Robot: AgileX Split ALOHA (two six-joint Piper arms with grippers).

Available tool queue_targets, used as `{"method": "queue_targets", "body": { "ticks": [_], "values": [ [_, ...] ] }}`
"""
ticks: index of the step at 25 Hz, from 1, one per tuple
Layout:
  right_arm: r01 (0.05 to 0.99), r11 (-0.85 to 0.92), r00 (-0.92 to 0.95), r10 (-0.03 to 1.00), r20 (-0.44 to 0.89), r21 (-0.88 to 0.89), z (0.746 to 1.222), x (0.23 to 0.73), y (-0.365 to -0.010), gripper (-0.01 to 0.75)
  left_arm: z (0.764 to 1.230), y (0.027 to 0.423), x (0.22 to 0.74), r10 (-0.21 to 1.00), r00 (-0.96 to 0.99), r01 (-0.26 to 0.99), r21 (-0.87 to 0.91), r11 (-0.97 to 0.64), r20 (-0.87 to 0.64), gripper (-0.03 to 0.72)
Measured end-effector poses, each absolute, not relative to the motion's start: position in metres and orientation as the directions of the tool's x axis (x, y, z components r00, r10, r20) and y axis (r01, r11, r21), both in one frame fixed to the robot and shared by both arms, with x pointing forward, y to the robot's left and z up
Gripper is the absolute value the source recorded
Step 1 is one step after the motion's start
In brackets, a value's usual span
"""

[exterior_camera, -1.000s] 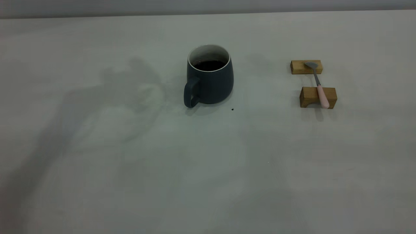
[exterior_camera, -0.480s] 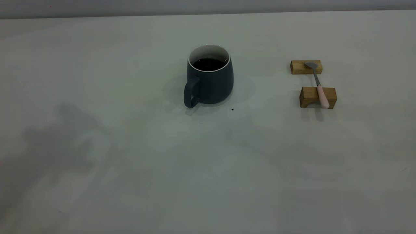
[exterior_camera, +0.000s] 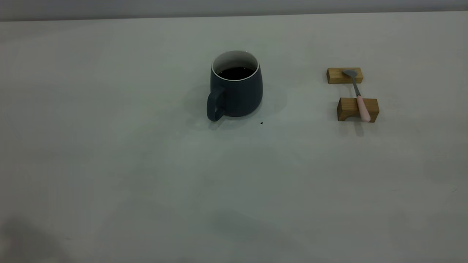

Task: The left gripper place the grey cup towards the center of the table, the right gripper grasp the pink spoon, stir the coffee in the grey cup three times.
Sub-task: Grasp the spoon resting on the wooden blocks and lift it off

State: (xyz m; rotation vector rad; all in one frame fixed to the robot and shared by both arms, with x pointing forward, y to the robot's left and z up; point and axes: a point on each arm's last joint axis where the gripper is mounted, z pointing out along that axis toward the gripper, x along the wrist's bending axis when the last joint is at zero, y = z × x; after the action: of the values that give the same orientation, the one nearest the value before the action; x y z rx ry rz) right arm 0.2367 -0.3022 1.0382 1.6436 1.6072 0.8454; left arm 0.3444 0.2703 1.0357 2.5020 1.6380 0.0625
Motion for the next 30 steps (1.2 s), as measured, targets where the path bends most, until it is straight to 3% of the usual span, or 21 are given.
{"method": "queue_targets", "body": {
  "ticks": [11, 20, 30],
  "values": [
    [0.559, -0.008, 0.027, 1.0, -0.009, 0.829, 1.038, 0.237, -0.302, 0.238, 1.029, 0.286, 0.279, 0.955, 0.296, 0.841, 0.485, -0.241, -0.037, 0.567],
    [0.559, -0.008, 0.027, 1.0, -0.009, 0.829, 1.038, 0.237, -0.302, 0.238, 1.035, 0.295, 0.241, 0.956, 0.292, 0.687, 0.701, -0.19, -0.027, 0.567],
    [0.559, -0.013, 0.021, 1.0, 0.002, 0.829, 1.038, 0.237, -0.301, 0.238, 1.033, 0.296, 0.222, 0.991, 0.129, 0.62, 0.782, -0.064, -0.021, 0.567]
  ]
}}
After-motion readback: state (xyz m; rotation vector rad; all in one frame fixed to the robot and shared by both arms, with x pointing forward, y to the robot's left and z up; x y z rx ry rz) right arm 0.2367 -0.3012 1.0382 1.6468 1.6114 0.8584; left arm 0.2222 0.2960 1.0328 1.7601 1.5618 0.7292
